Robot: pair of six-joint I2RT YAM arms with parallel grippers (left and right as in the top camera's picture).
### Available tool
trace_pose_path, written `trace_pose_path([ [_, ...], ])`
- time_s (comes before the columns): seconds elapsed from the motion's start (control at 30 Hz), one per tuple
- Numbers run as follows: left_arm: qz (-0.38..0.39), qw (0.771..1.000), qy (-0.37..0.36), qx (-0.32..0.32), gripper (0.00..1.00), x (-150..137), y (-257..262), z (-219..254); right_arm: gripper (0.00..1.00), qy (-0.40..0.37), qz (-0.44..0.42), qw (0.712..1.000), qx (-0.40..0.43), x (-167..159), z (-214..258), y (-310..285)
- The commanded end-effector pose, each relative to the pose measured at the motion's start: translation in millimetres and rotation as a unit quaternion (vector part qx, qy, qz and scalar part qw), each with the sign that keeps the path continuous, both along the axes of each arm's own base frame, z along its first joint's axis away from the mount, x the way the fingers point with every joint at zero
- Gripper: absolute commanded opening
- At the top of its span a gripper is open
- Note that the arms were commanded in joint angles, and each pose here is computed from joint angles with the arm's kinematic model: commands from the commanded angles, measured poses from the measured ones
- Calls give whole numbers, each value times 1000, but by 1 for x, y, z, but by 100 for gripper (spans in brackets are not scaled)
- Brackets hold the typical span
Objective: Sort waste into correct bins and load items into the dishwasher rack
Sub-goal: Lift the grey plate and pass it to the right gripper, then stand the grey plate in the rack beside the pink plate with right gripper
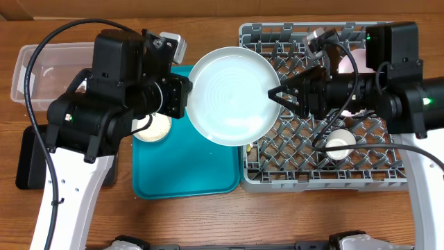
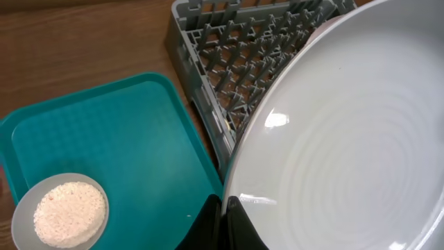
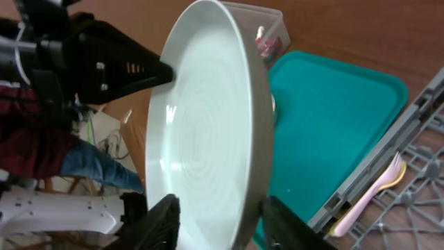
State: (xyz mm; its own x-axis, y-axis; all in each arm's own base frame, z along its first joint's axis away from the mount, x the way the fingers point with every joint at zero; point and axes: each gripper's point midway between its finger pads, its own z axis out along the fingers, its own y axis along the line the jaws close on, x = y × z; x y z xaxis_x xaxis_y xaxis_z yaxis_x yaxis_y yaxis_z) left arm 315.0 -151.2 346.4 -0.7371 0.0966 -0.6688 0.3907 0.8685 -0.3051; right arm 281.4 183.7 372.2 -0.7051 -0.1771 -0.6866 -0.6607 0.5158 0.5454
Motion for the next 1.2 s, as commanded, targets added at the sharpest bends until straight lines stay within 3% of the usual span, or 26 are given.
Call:
trace_pose_path([
  [0.0, -3, 1000, -14, -10, 4, -2, -4, 12, 35, 0, 20, 1000, 2, -4, 0, 9],
  [0.1, 1, 1000, -24, -18, 4, 0, -5, 17, 26, 1, 32, 999, 2, -8, -1, 16],
  [0.4, 0, 996, -62, -57, 4, -8, -8, 46, 19, -5, 45, 999, 3, -12, 0, 24],
  [0.43, -2, 996, -62, -59, 4, -10, -9, 47, 24, -5, 45, 999, 3, -12, 0, 24],
  [0.47, -4, 996, -65, -60, 4, -13, -9, 49, 38, -5, 45, 999, 3, -12, 0, 24],
  [0.5, -5, 996, -67, -61, 4, -14, -10, 51, 38, -5, 46, 999, 3, -12, 0, 24],
  [0.57, -10, 996, -68, -62, 4, -17, -12, 52, 28, -7, 46, 999, 3, -11, 0, 24],
  [0.67, -18, 995, -69, -63, 4, -20, -17, 53, 24, -10, 46, 999, 4, -10, 1, 25],
  [0.77, -20, 996, -70, -60, 4, -21, -19, 52, 10, -9, 45, 999, 4, -11, 1, 24],
  [0.87, 6, 997, -73, -40, 5, -16, -9, 49, 7, -3, 37, 999, -1, -10, 0, 23],
  [0.9, 22, 997, -73, -29, 16, -14, -3, 47, 7, -6, 23, 1000, -17, -7, -4, 19],
  [0.93, 35, 996, -74, -20, 35, -12, 2, 45, 7, -6, 9, 1000, -29, -4, -7, 15],
  [0.97, 50, 996, -77, -7, 45, -11, 9, 44, 7, -2, -17, 999, -49, 1, -12, 9],
  [1.07, 79, 993, -85, 15, 58, -12, 23, 45, 7, 5, -113, 987, -117, 17, -25, -19],
  [1.17, 109, 988, -103, 34, 63, -16, 39, 52, 5, 11, -217, 960, -176, 28, -33, -53],
])
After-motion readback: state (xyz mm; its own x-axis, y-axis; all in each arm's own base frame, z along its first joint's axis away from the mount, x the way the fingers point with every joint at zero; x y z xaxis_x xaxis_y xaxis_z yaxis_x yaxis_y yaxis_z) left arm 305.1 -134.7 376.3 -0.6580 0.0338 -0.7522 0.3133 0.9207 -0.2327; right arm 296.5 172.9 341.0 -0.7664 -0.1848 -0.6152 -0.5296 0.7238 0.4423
